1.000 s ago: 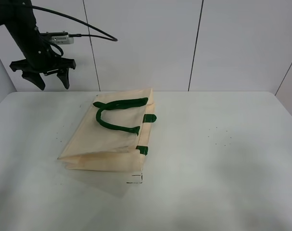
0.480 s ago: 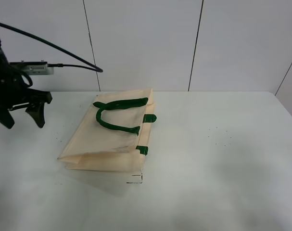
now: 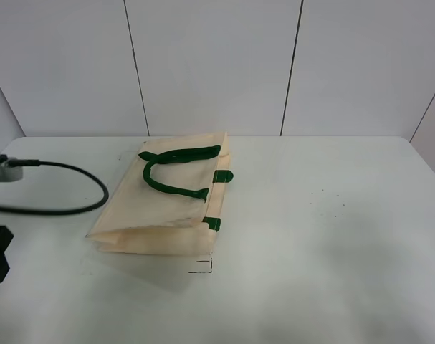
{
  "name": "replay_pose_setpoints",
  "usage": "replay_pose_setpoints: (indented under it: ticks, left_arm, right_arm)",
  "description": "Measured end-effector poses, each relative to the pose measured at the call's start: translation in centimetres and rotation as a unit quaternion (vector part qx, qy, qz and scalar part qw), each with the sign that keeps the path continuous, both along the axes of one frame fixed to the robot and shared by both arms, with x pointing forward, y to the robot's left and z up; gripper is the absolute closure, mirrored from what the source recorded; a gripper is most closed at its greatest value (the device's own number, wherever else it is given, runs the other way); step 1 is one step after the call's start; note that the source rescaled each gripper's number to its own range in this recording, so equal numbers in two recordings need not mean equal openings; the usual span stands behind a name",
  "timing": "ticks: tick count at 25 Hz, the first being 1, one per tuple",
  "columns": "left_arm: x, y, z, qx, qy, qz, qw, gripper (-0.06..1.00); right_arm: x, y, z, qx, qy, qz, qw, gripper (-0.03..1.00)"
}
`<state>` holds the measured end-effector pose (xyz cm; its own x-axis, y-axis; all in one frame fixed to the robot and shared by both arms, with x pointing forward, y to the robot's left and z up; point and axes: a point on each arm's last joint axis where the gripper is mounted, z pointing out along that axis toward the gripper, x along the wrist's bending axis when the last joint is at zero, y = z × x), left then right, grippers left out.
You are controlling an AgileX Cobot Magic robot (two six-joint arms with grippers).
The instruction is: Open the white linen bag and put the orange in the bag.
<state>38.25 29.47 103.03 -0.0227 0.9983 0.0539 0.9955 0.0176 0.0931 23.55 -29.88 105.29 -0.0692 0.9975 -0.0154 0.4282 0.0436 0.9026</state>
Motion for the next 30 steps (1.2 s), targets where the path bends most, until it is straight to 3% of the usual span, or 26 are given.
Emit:
replay_pose_setpoints:
  ticks: [7,16,26,30]
  left_arm:
    - [-5.8,0.5,-1.3,-0.006,-0.099,-0.023,0.995,0.0]
    - [-10.1,0.4,0.5,-0.03,-0.252,-0.053,0.966,0.0]
    - [-12.7,0.6,1.1,-0.032,-0.339,-0.055,0.939,0.0]
    - [-13.0,0.7,1.1,-0.032,-0.352,-0.055,0.934,0.0]
  right_arm:
    - [0.0,0.0,0.0,0.0,0.0,0.0,1.0,-0.03]
    - [0.0,0.0,0.0,0.0,0.0,0.0,1.0,-0.03]
    - [0.0,0.0,0.0,0.0,0.0,0.0,1.0,-0.03]
    - [0.0,0.0,0.0,0.0,0.0,0.0,1.0,-0.03]
